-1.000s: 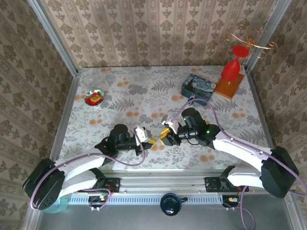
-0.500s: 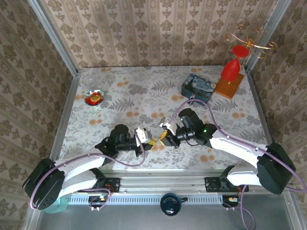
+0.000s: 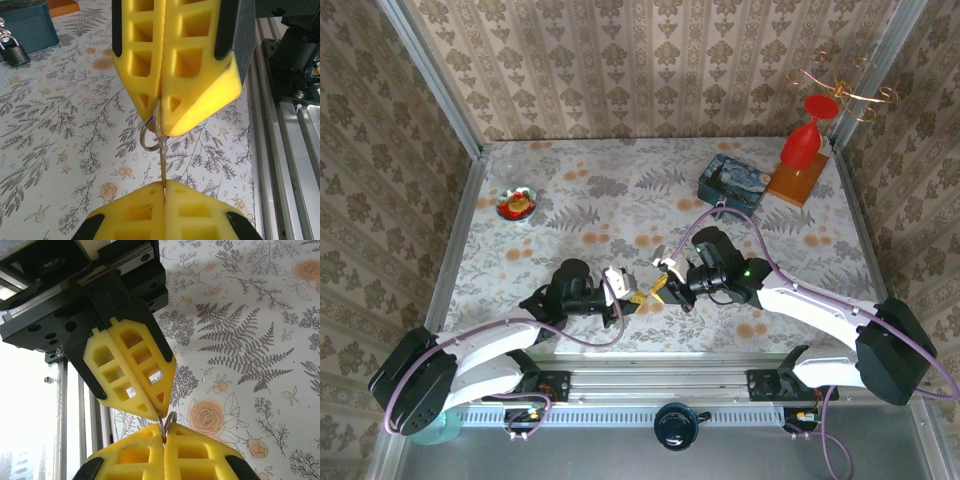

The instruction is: Unlock a padlock with a key

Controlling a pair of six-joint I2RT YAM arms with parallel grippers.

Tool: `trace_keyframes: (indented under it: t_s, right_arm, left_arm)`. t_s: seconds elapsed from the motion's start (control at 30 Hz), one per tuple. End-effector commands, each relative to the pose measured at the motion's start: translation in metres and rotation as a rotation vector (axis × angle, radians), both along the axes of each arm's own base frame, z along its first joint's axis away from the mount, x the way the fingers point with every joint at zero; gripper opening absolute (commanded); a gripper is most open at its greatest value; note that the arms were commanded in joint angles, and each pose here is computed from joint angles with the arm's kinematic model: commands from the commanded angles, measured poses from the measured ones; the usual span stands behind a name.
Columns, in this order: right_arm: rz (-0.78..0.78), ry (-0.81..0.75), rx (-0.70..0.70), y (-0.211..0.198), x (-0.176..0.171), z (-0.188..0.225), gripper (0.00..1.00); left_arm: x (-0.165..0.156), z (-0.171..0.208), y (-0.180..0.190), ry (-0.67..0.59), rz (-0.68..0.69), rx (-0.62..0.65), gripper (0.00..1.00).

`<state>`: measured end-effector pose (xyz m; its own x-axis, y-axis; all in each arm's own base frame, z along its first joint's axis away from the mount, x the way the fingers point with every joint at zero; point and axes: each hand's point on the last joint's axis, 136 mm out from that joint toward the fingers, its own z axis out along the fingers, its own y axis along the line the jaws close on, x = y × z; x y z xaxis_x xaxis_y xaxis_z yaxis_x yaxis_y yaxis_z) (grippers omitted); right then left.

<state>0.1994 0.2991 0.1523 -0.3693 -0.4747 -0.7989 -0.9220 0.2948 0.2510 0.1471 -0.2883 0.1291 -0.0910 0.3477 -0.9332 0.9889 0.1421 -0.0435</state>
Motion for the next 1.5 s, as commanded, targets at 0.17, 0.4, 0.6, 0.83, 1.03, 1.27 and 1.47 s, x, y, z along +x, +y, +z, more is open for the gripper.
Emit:
trace_keyframes:
  t_s: [0.17,0.4,0.6,0.83,1.03,1.27,1.47]
  right_arm:
    - [-0.154,-0.004,0.315,-0.002,0.019,0.055,0.00]
    - [-0.187,-0.025,0.551,0.009,0.012,0.090,0.00]
    - [-0.212,-0.063,0.643,0.016,0.003,0.106,0.00]
    - [-0.232,-0.063,0.661,0.016,0.003,0.106,0.00]
    - [-0.231,-0.063,0.647,0.017,0.003,0.102,0.00]
    - [-0.220,-0.058,0.639,0.021,0.001,0.099,0.00]
    - [-0.229,-0.054,0.628,0.022,0.003,0.093,0.00]
  left_arm:
    - [0.022,0.051,0.021,-0.084,0.162,-0.202,0.39]
    - [0.019,0.087,0.035,-0.080,0.162,-0.369,0.44]
    - [0.012,0.106,0.032,-0.057,0.089,-0.460,0.44]
    - [0.004,0.119,0.025,-0.035,0.001,-0.485,0.36]
    - [0.004,0.121,0.026,-0.035,0.007,-0.496,0.28]
    - [0.006,0.122,0.028,-0.032,0.027,-0.499,0.34]
    - [0.004,0.125,0.028,-0.032,0.016,-0.509,0.27]
